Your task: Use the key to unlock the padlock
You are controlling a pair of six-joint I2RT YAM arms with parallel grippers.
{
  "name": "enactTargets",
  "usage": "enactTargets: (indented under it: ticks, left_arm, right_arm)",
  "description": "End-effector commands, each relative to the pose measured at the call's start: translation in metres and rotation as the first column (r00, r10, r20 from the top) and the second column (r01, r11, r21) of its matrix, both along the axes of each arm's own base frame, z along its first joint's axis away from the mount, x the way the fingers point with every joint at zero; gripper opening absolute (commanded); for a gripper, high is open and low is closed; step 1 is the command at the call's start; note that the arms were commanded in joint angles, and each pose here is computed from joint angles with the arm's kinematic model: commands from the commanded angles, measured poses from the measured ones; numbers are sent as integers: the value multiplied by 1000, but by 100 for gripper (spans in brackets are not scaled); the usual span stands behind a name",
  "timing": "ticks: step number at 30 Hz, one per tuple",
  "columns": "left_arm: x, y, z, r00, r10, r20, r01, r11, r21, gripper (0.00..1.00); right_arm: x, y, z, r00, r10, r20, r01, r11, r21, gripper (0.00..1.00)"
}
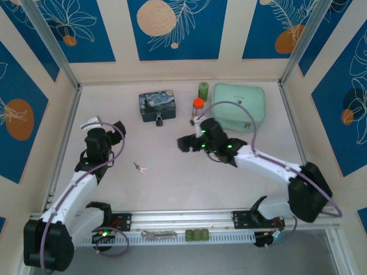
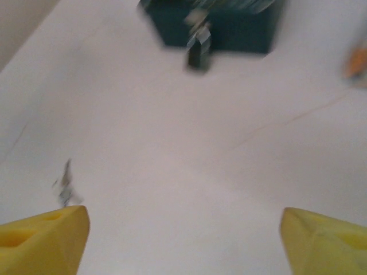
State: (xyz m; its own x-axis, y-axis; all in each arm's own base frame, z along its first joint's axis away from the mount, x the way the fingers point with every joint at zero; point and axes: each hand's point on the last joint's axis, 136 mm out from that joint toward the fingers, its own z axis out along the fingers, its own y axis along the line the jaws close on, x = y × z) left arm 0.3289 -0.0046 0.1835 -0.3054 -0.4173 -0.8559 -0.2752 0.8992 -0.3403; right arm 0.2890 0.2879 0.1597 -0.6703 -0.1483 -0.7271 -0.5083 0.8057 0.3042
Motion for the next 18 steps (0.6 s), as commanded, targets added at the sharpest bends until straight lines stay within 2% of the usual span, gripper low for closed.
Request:
enactTargets:
  ticks: [1,3,9,12,18]
  left_arm:
    - [-27,14,-39,986,93,-137,-104,992,-75,99]
    - [-31,23,-47,978,116,-175,-134,987,-93,99]
    - [-30,39,-57,967,133,-216,-175,966,-192,99]
    - [-30,42,-65,963,126,-237,-183,953,-239,99]
    - [-30,33,-75,952,58,-301,-149,945,-290,99]
  right_arm:
    - [-36,46,-22,982,129,-139,-139,988,-60,84]
    - [-51,83,-35,960,221,-170,-241,965,-104,80]
    - [-68,158,-77,912,339,-231,-390,891,-230,68]
    - [-68,179,-91,899,360,-251,-420,871,-255,63]
    - [-61,189,-117,897,335,-290,-422,845,-328,53]
